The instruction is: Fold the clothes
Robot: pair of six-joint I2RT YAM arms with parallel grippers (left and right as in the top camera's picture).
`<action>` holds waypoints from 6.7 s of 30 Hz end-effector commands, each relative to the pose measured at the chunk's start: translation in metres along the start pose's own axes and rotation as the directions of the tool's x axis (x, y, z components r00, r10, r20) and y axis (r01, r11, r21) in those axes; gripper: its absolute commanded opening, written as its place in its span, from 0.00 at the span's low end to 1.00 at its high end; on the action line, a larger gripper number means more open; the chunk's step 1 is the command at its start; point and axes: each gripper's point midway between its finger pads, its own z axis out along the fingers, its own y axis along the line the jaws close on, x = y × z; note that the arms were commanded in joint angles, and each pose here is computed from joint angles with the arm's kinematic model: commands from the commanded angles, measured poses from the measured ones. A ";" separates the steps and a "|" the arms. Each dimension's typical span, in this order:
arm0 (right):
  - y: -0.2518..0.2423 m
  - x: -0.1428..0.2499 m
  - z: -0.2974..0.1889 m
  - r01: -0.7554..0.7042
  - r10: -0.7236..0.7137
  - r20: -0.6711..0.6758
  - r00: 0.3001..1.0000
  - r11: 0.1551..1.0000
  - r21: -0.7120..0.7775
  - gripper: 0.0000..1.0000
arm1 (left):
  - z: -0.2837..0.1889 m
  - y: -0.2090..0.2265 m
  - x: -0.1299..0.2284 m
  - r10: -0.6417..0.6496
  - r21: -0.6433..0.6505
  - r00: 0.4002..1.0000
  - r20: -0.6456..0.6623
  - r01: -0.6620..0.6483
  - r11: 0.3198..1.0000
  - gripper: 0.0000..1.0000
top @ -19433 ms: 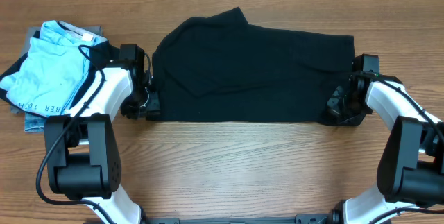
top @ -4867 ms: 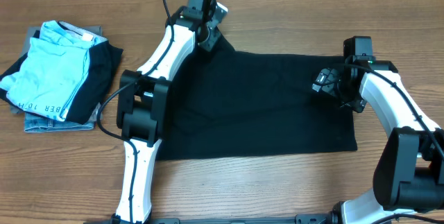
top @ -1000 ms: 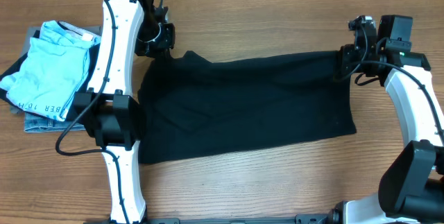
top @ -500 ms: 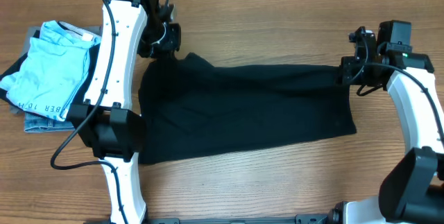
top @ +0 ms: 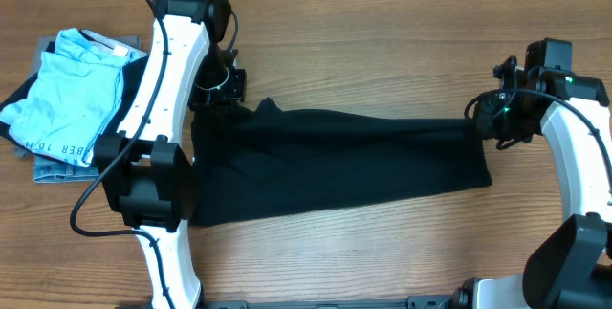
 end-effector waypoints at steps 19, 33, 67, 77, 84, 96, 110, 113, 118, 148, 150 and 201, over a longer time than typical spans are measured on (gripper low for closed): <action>-0.021 0.048 0.009 -0.102 0.118 -0.142 0.983 0.989 0.110 0.04 | 0.053 0.032 0.060 -0.056 -0.131 0.965 -0.256 0.023 0.991 0.04; -0.030 0.067 0.047 -0.143 0.166 -0.192 0.967 0.981 0.129 0.04 | 0.060 0.032 0.069 -0.124 -0.153 0.950 -0.286 0.082 0.985 0.04; -0.045 0.080 0.065 -0.164 0.220 -0.270 0.937 0.963 0.214 0.04 | 0.129 0.048 0.116 -0.154 -0.204 0.891 -0.426 0.072 0.976 0.04; -0.041 0.055 0.052 -0.165 0.208 -0.217 0.954 0.965 0.204 0.86 | 0.111 0.053 0.104 -0.154 -0.240 0.907 -0.393 0.061 0.969 0.32; -0.030 0.020 0.005 -0.166 0.197 -0.162 0.967 0.968 0.190 0.90 | 0.037 0.037 0.048 -0.156 -0.198 0.975 -0.157 0.124 0.972 0.38; -0.001 0.034 -0.006 -0.205 0.213 -0.258 0.943 0.977 0.057 0.64 | 0.013 -0.030 0.040 0.168 0.209 0.983 -0.079 -0.149 0.966 0.41; 0.036 0.059 0.022 -0.268 0.223 -0.351 0.909 0.960 -0.084 0.04 | 0.065 -0.022 0.018 0.161 0.180 0.987 -0.030 -0.153 0.972 0.45; 0.055 0.053 0.033 -0.240 0.176 -0.324 0.930 0.956 -0.168 0.04 | 0.065 -0.023 0.008 0.152 0.180 0.988 0.010 -0.151 0.972 0.45; 0.082 0.060 0.054 -0.169 0.097 -0.307 0.947 0.961 -0.217 0.04 | 0.066 -0.024 0.001 0.132 0.181 0.991 0.036 -0.137 0.974 0.41; 0.090 0.129 0.121 0.000 -0.059 -0.316 0.947 0.983 -0.183 0.04 | 0.109 -0.018 0.009 0.103 0.180 0.995 0.003 -0.102 0.978 0.36; 0.089 0.131 0.120 -0.004 -0.056 -0.328 0.943 0.984 -0.179 0.04 | 0.109 -0.018 0.009 0.103 0.180 0.995 0.003 -0.102 0.978 0.36; -0.075 0.038 0.029 -0.375 0.376 -0.173 0.910 0.926 0.041 0.29 | 0.110 -0.015 0.006 0.104 0.163 0.994 0.014 -0.105 0.981 0.61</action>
